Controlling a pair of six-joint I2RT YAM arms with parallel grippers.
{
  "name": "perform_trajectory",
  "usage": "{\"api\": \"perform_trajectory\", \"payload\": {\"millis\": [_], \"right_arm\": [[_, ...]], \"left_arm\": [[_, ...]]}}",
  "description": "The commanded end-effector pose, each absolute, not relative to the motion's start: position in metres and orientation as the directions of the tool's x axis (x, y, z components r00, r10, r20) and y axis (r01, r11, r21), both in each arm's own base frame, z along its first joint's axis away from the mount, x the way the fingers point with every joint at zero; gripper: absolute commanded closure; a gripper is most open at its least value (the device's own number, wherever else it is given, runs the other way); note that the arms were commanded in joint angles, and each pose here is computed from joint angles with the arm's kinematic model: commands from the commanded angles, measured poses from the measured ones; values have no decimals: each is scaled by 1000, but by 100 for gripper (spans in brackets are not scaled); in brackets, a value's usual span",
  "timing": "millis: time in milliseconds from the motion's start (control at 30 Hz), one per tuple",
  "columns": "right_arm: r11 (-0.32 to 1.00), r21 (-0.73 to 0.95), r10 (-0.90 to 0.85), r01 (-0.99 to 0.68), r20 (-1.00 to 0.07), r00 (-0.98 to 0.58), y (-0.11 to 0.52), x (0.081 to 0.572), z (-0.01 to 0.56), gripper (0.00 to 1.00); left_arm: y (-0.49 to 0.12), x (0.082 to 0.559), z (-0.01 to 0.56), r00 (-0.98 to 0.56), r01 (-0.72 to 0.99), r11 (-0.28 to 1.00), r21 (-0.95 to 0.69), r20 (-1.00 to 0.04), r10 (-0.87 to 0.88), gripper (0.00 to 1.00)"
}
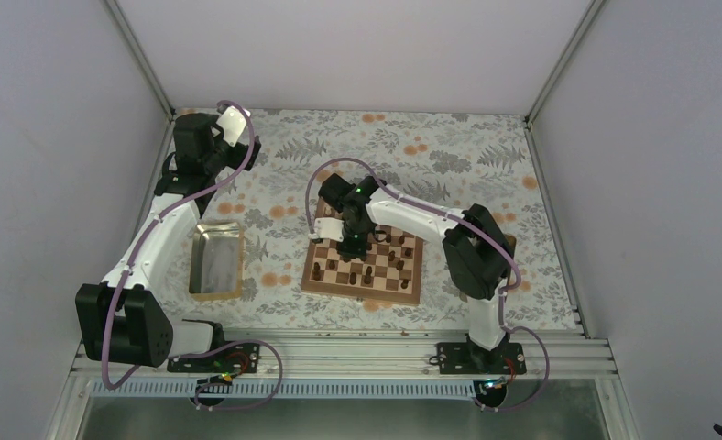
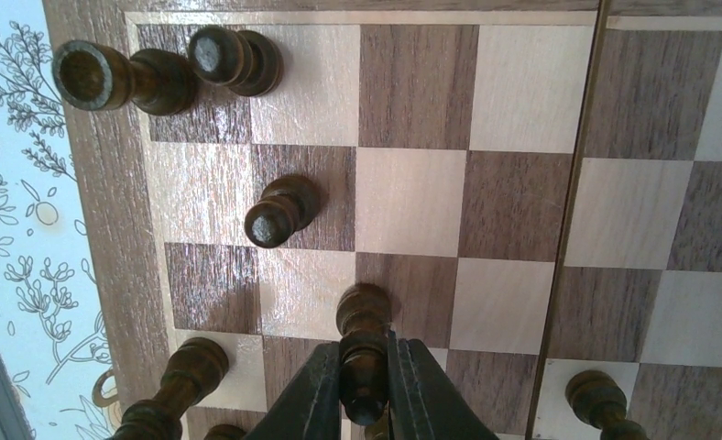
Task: Set up the chess pieces on the board
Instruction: Pick up the chess piece from the chessboard, then place the chess piece on the chessboard.
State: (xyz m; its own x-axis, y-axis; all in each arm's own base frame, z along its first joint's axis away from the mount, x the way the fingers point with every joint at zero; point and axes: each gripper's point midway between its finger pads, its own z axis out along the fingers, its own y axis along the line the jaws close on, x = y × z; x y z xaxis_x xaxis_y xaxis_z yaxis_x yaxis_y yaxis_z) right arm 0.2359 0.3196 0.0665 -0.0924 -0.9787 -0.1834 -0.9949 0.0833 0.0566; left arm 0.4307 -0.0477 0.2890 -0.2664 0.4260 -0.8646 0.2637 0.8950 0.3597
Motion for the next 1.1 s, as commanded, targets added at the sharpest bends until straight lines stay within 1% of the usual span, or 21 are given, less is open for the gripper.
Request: {"api": "perform_trajectory", "payload": {"millis": [0,200,400,667,800,1067], "right_arm": [[81,50,-974,-995,-208,-90,322,232,81,90],[78,17,-967,-997,-241,-79,326,231,102,92],[57,10,-966,-998,-252,-58,329,216,112,92],[14,29,-968,-999,-251,-21,333,189,107,92],[2,41,-975,-999,-220,-11,331,181,92,91],[-17,39,-976,-999,-217,8,335,178,86,91]], "left_arm": [[-48,432,296,-239,264,892,367,-871,429,0],[-48,432,297,-239,262,893,367,-872,428,0],[-47,433,296,-241,260,893,367,-871,428,0],[-46,433,296,-243,258,894,367,-871,428,0],[-47,432,297,-242,258,894,366,-871,427,0],[-47,432,298,-241,256,894,366,-872,426,0]]}}
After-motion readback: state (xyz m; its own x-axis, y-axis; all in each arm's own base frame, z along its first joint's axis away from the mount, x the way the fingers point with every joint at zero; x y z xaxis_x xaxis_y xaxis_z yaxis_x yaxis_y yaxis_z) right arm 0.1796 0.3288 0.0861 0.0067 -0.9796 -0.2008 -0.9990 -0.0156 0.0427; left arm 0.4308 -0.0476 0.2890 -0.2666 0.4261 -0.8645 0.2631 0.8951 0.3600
